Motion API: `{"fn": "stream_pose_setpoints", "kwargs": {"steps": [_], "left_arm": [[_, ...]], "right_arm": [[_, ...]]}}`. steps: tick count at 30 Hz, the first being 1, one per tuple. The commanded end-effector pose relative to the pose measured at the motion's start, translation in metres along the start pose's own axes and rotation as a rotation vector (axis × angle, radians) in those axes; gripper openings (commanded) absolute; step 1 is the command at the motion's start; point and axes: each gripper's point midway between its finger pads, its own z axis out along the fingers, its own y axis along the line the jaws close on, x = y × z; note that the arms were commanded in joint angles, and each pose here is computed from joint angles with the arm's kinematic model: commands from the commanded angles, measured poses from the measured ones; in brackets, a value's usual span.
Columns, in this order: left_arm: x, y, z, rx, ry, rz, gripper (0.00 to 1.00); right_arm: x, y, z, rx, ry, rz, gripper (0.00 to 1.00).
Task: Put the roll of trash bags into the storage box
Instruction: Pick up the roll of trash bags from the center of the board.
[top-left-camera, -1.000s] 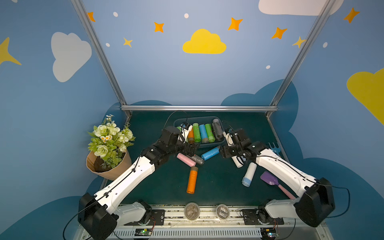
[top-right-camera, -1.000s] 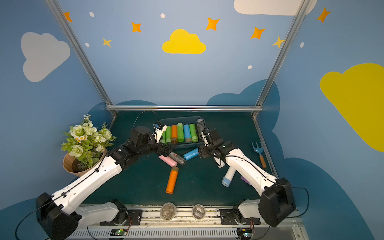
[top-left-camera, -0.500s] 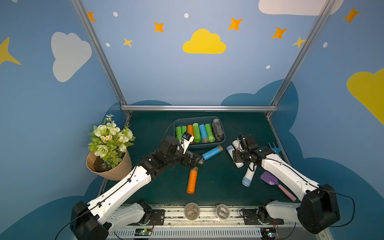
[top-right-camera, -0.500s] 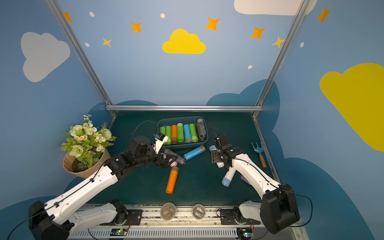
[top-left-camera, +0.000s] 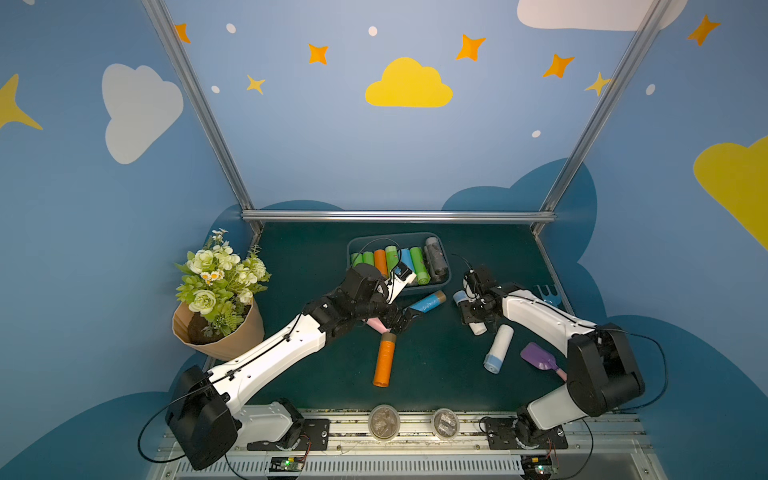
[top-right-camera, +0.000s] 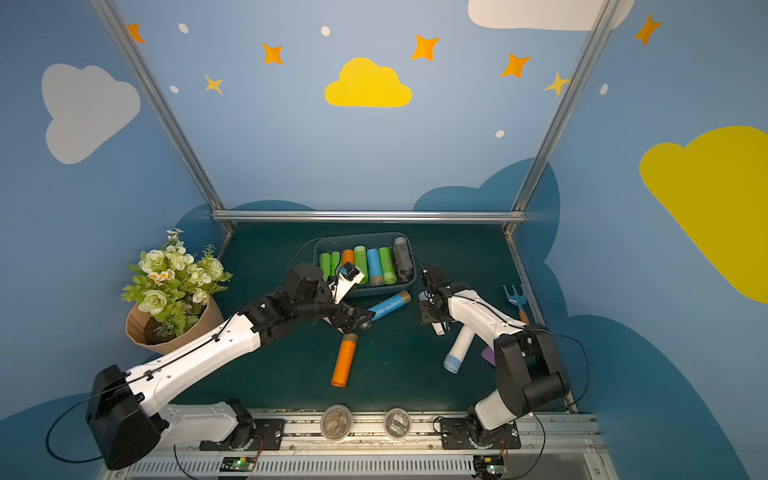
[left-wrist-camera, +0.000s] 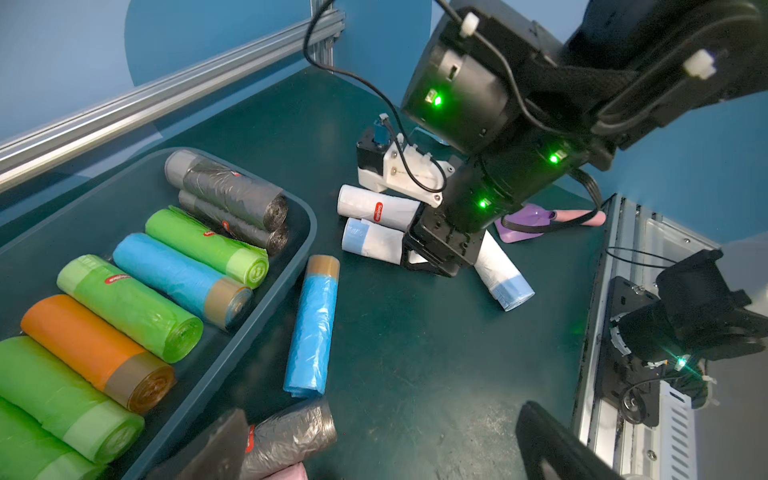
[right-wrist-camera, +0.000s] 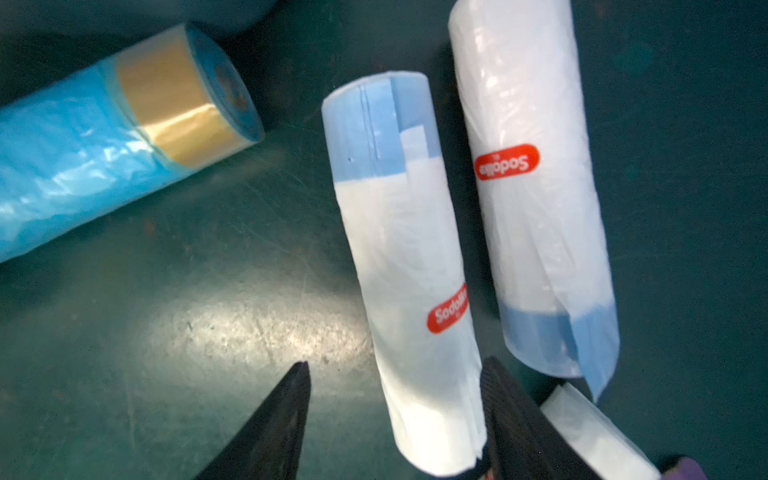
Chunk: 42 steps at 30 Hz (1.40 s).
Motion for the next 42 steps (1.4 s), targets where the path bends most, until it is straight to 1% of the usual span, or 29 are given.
{"fn": "stream_pose_setpoints", "kwargs": {"steps": [1,3,6,12,15,18,21,23,26,28,31,34,38,42], "left_arm": [[-0.024,-0.001,-0.009,-0.018,-0.110,-0.012,1.00],[-0.021,-0.006,-0.010,0.004,-0.097,0.006,1.00],[-0.013,0.000,-0.010,-0.037,-0.061,0.023,1.00],[-0.007,0.002,-0.013,-0.054,-0.044,0.041,1.00],[-0.007,0.002,-0.017,-0.062,-0.050,0.047,1.00],[-0.006,0.002,-0.019,-0.066,-0.054,0.045,1.00],[-0.004,0.002,-0.020,-0.070,-0.051,0.048,1.00],[-0.006,0.000,-0.022,-0.071,-0.056,0.053,1.00],[-0.012,0.001,-0.027,-0.078,-0.073,0.058,1.00],[-0.014,0.004,-0.031,-0.094,-0.087,0.060,1.00],[-0.016,0.008,-0.035,-0.113,-0.097,0.060,1.00],[-0.014,0.020,-0.037,-0.172,-0.100,0.060,1.00],[-0.008,0.027,-0.036,-0.197,-0.078,0.071,1.00],[-0.006,0.033,-0.037,-0.214,-0.079,0.076,1.00]], "right_arm": [[-0.016,0.006,0.006,-0.017,-0.006,-0.008,0.60],[-0.016,0.007,0.013,-0.016,0.013,-0.008,0.59],[-0.014,0.007,0.020,-0.012,0.026,-0.007,0.59],[-0.014,0.002,0.028,0.031,0.045,-0.029,0.59],[-0.013,0.002,0.032,0.032,0.061,-0.034,0.55],[-0.012,0.002,0.036,0.039,0.078,-0.034,0.49],[-0.012,0.002,0.039,0.047,0.095,-0.036,0.46],[-0.011,0.001,0.039,0.049,0.106,-0.030,0.42],[-0.008,0.004,0.036,0.031,0.107,-0.012,0.34],[-0.007,0.007,0.032,0.010,0.100,-0.004,0.31],[-0.005,0.010,0.023,-0.017,0.094,0.004,0.30],[-0.002,0.015,0.011,-0.049,0.086,0.015,0.28],[0.000,0.020,-0.005,-0.059,0.061,0.020,0.25],[0.000,0.020,-0.026,-0.051,0.038,0.024,0.24]]}}
